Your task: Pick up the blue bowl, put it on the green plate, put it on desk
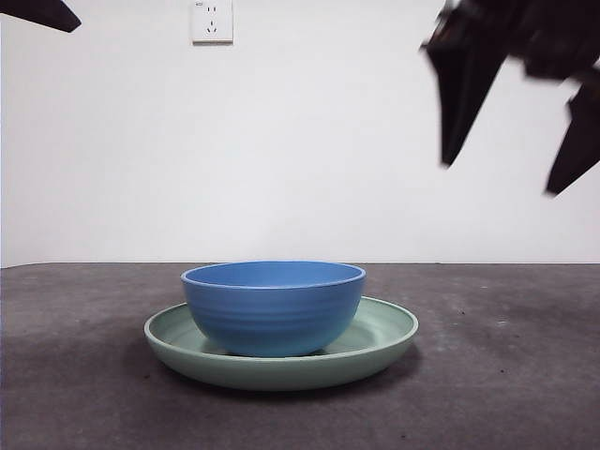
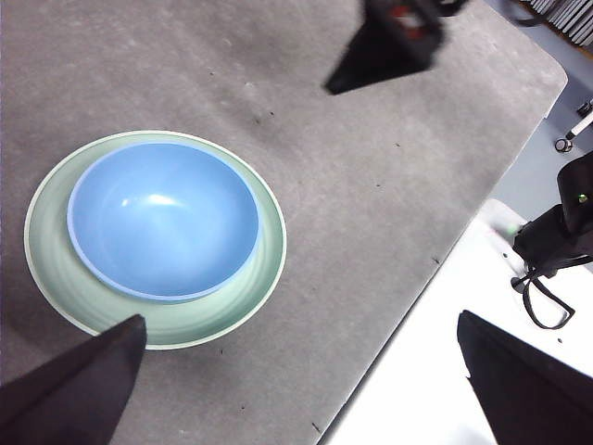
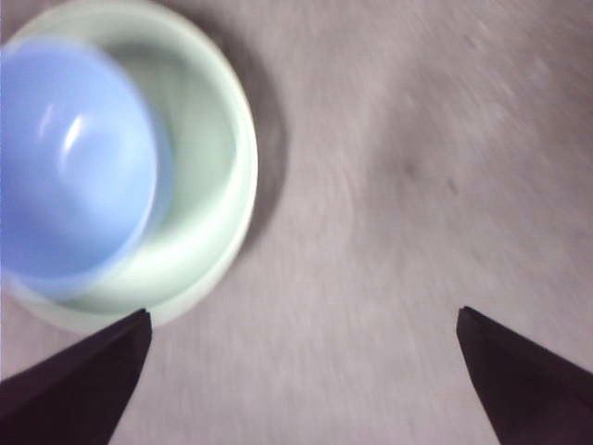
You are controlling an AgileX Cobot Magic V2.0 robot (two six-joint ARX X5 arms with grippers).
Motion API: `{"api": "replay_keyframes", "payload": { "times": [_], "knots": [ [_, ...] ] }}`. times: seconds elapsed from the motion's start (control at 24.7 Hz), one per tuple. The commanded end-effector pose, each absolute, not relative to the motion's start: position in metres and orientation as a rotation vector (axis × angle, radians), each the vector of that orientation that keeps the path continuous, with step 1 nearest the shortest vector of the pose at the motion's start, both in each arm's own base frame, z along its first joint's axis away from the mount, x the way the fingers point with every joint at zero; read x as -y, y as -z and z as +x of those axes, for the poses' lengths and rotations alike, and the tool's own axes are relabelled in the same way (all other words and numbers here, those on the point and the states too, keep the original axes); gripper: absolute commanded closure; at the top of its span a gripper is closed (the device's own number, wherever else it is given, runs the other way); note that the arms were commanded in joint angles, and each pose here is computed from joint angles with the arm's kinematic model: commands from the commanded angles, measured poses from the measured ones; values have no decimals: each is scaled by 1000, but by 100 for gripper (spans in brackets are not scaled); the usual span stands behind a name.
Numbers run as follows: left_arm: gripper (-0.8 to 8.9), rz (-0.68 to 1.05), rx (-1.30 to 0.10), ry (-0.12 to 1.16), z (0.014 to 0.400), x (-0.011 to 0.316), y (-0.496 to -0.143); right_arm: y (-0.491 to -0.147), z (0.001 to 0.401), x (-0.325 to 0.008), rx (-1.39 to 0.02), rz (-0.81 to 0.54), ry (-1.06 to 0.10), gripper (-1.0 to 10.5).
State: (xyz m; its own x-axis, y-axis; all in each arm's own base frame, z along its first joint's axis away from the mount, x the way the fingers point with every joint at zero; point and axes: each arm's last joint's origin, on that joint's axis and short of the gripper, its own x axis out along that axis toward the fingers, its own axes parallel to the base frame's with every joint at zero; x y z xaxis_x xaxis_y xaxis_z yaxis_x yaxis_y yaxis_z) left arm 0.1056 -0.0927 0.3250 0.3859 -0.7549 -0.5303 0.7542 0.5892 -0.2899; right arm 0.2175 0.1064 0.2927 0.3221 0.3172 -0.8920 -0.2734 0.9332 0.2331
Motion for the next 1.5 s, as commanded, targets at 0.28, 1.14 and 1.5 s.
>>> {"api": "replay_keyframes", "payload": {
  "times": [0.28,1.14,1.5],
  "knots": [
    [95,-6,-657,974,106,94,-329,-322,145,-101,-974,-30,-539,392],
    [260,-5,-658,973,106,94,-329,-293,92,-81,-858,-38,-665,577],
    [753,-6,-654,974,106,94,-329,-295,94,-83,-819,-24,-672,927]
  ]
}}
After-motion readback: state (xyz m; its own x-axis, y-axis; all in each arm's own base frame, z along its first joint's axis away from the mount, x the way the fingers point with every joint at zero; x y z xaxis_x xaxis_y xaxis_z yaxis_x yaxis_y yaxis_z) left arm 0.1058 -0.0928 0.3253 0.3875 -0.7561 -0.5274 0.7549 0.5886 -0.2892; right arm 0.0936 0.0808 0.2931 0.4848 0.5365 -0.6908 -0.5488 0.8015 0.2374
